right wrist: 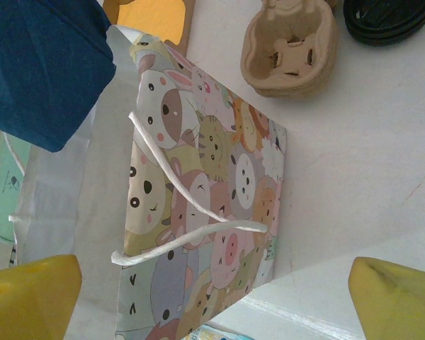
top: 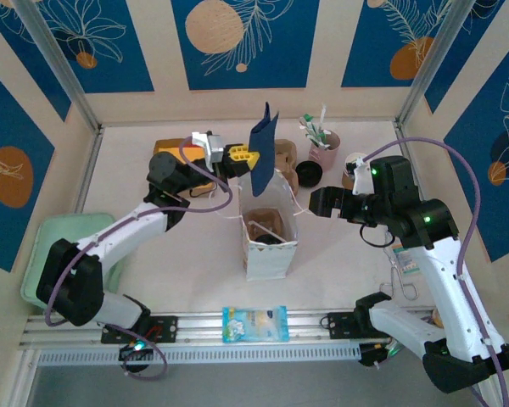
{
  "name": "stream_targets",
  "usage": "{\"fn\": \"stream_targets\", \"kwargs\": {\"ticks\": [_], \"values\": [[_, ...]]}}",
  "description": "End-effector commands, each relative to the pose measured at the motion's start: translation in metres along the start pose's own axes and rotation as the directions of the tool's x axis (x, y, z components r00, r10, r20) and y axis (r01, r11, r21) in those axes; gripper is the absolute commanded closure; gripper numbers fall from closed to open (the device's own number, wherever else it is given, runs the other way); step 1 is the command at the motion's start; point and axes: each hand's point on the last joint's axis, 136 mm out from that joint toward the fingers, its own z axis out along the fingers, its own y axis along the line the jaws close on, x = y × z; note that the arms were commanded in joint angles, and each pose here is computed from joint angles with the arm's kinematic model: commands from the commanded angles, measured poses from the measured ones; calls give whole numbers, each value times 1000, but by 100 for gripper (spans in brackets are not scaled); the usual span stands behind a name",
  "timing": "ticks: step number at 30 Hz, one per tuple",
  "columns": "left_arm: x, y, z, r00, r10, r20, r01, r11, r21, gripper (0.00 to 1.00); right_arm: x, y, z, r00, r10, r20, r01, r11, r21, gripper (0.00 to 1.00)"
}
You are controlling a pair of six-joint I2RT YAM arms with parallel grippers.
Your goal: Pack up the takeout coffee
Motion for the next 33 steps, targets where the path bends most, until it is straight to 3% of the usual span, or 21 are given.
{"fn": "stream_targets", "kwargs": {"ticks": [1,14,33], "values": [[7,-1,0,999,42,7,-42,999,-7,100,3,0,3,1000,6,-9,-6,1000,-3,3],[26,2,-5,1000,20,-5,-21,999,-33,100,-9,17,-6,998,-53,26,54,997,-50,0],[40,1,-11,1000,-7,-21,6,999,-50,100,-6,49,10,980,-197,-34,194,978,-79,1]]}}
